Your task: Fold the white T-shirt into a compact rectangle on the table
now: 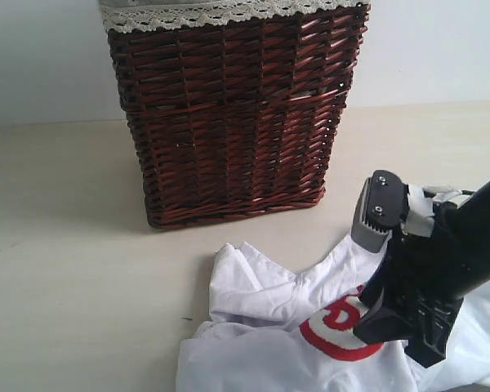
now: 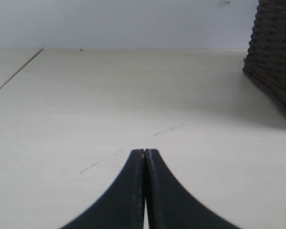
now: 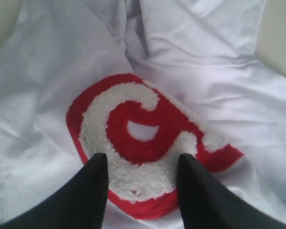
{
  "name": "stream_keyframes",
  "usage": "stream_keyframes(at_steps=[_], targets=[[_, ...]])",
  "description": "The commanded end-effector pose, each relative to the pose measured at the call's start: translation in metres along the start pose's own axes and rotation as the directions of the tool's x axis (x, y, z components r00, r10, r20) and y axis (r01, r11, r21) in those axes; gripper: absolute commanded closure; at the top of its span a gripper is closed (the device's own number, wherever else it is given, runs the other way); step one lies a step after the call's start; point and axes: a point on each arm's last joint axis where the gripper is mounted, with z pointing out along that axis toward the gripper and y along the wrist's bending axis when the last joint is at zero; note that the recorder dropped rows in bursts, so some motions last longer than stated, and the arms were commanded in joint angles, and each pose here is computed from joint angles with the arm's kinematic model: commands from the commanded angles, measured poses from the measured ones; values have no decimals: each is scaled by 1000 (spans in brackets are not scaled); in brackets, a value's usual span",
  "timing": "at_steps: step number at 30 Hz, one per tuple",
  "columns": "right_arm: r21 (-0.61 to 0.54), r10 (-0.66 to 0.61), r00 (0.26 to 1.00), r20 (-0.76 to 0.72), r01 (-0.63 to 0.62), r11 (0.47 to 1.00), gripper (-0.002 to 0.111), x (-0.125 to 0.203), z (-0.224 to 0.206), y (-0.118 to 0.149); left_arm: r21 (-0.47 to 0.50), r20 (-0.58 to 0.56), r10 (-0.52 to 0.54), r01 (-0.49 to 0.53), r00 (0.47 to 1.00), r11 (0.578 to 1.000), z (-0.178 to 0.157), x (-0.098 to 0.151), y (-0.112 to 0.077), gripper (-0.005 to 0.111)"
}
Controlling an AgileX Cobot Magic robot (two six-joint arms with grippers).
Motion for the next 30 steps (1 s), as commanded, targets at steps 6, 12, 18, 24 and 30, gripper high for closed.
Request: stream_keyframes(at_steps=[6, 12, 18, 24, 30], targets=[[-239, -138, 981, -136, 103, 965, 108, 13, -11, 25, -1, 10, 4, -4, 1000, 1000, 0, 0, 0, 107], [-286, -239, 969, -63, 212, 934, 108, 9, -35, 46, -1, 10, 4, -4, 1000, 1000, 0, 0, 0, 107], [75, -175, 983, 62, 170, 983, 81, -8, -41, 25, -1, 10, 4, -4, 1000, 1000, 0, 0, 0, 107], [149, 232, 970, 69, -239, 959, 54, -5, -25, 2, -1, 10, 4, -4, 1000, 1000, 0, 0, 0, 107], [87, 490, 872, 3, -488, 869, 55, 3, -1, -7, -1, 10, 4, -4, 1000, 1000, 0, 0, 0, 107]])
